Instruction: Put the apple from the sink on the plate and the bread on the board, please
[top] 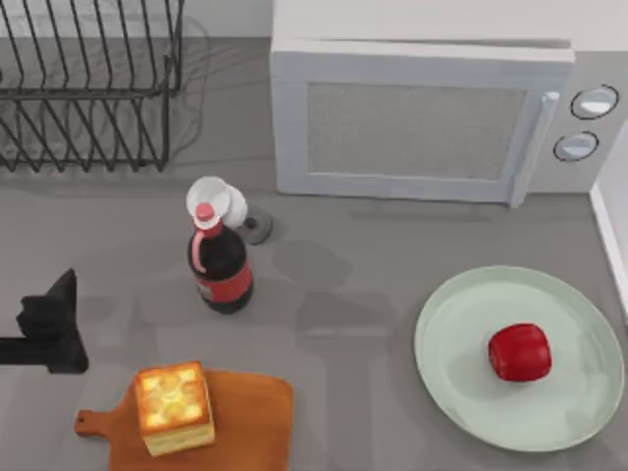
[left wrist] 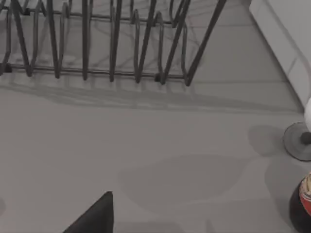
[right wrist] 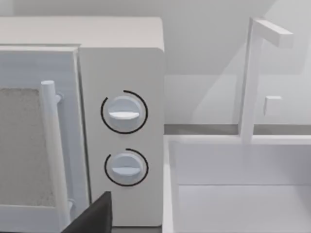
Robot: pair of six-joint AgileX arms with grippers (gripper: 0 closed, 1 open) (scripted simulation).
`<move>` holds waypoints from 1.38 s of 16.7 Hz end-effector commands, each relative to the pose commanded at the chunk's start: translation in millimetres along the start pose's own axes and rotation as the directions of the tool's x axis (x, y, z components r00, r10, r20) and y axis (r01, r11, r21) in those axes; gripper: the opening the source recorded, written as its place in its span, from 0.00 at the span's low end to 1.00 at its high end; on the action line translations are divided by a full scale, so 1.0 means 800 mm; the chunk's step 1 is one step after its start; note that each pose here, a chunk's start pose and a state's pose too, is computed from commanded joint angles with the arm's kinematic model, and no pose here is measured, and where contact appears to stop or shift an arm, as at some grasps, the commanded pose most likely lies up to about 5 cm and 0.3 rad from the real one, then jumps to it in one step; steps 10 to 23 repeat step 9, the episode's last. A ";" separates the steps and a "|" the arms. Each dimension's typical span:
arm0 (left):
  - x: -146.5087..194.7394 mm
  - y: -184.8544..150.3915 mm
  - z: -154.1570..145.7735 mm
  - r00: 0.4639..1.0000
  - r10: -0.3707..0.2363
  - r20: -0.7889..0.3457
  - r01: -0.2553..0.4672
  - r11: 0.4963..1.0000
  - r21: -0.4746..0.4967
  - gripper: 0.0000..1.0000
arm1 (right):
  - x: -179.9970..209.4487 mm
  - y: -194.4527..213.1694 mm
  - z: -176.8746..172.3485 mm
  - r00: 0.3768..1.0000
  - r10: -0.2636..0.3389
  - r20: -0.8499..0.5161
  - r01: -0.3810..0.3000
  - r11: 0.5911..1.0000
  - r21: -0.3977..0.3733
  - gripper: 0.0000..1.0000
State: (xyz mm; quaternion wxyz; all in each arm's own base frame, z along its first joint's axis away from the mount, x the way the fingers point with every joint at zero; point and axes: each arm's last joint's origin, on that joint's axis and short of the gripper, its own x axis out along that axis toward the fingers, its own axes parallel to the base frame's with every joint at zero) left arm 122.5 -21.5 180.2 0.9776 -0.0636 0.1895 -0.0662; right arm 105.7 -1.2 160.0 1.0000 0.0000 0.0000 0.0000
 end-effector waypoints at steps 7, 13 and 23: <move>-0.014 0.026 -0.027 0.924 0.101 0.368 -0.146 0.985 0.096 1.00 | 0.000 0.000 0.000 1.000 0.000 0.000 0.000 1.000 0.000 1.00; -0.014 0.027 -0.029 0.919 0.105 0.379 -0.154 0.983 0.099 1.00 | 0.000 0.000 0.000 1.000 0.000 0.000 0.000 1.000 0.000 1.00; -0.014 0.027 -0.029 0.919 0.105 0.379 -0.154 0.983 0.099 1.00 | 0.000 0.000 0.000 1.000 0.000 0.000 0.000 1.000 0.000 1.00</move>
